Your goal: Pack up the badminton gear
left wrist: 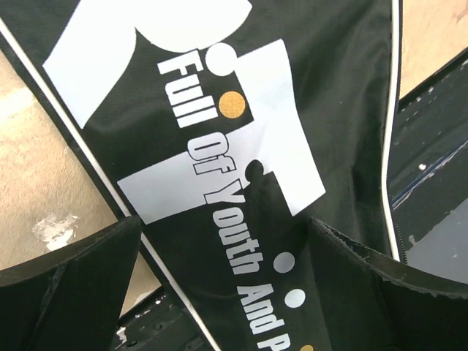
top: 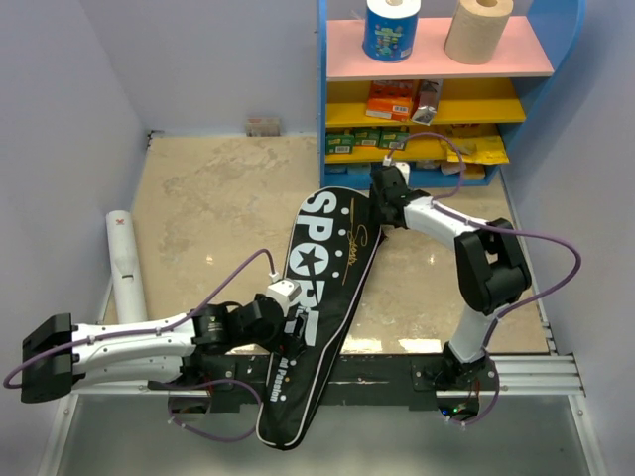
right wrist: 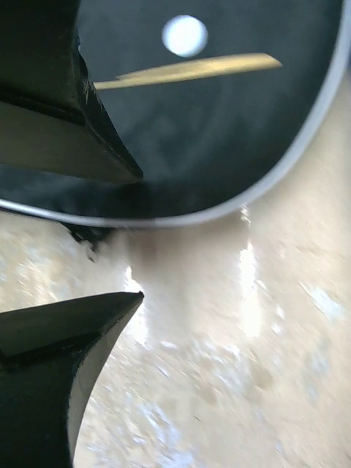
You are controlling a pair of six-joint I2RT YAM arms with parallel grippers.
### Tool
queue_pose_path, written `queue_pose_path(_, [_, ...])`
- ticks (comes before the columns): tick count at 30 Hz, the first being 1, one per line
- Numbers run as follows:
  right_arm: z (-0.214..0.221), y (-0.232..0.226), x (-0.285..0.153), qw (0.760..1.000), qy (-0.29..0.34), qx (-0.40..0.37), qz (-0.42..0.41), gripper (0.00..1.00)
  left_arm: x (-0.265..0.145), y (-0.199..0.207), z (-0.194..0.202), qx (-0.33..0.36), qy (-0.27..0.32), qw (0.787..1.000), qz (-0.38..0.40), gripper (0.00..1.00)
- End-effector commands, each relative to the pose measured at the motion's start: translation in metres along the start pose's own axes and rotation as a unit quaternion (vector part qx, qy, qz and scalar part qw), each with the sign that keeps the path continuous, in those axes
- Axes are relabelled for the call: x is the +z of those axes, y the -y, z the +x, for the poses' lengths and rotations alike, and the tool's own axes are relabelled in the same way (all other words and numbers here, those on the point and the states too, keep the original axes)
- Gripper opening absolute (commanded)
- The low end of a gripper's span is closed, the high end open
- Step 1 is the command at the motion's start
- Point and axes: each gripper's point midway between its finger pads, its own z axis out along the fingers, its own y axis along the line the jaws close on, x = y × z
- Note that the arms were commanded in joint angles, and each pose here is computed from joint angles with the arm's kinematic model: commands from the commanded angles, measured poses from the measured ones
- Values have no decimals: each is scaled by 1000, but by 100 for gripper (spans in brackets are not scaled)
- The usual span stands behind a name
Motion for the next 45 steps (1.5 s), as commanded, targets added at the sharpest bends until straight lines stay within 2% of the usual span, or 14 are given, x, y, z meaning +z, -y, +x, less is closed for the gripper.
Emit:
queue_pose_path(1, [-18, 5, 14, 998, 24, 17, -46, 64, -1, -2, -5, -31, 24, 999, -4, 100])
queue_pose_path(5, [3, -19, 22, 991, -11, 9, -130, 63, 1, -3, -3, -31, 23, 999, -5, 100])
queue_pose_path(9, [0, -32, 18, 982, 2, 22, -186, 63, 4, -5, -1, -26, 19, 999, -8, 100])
queue_pose_path(13, [11, -37, 23, 978, -19, 23, -206, 62, 5, -5, 2, -27, 16, 999, -6, 100])
queue_pose_path(16, [25, -40, 28, 976, -37, 27, -213, 56, 4, -5, 2, -29, 18, 999, -4, 100])
queue_pose_path(19, [36, -37, 32, 976, -51, 40, -207, 34, 3, -5, 1, -29, 20, 999, -3, 100])
queue_pose_path(20, [41, -32, 35, 977, -58, 45, -200, 18, 3, -5, 1, -30, 21, 999, -3, 100])
queue_pose_path(21, [43, -29, 35, 978, -63, 56, -192, 9, 3, -5, 1, -30, 20, 999, -2, 100])
queue_pose_path(22, [43, -24, 34, 980, -61, 59, -182, 3, 3, -5, 2, -29, 19, 999, -4, 100])
queue_pose_path(23, [47, -18, 34, 981, -63, 65, -171, 0, 3, -6, 2, -28, 18, 999, -5, 100])
queue_pose_path(28, [42, 29, 16, 987, -32, 125, -96, 0, 1, -2, -3, -28, 23, 999, -1, 100])
queue_pose_path(32, [25, 83, -25, 980, 35, 193, -27, 0, -2, 1, -9, -26, 32, 999, 2, 100])
queue_pose_path(37, [27, 141, -64, 954, 85, 282, 64, 0, -4, 5, -18, -11, 42, 999, 5, 100])
queue_pose_path(45, [35, 231, -66, 903, 99, 374, 186, 0, -11, 35, -23, 33, 44, 995, 88, 100])
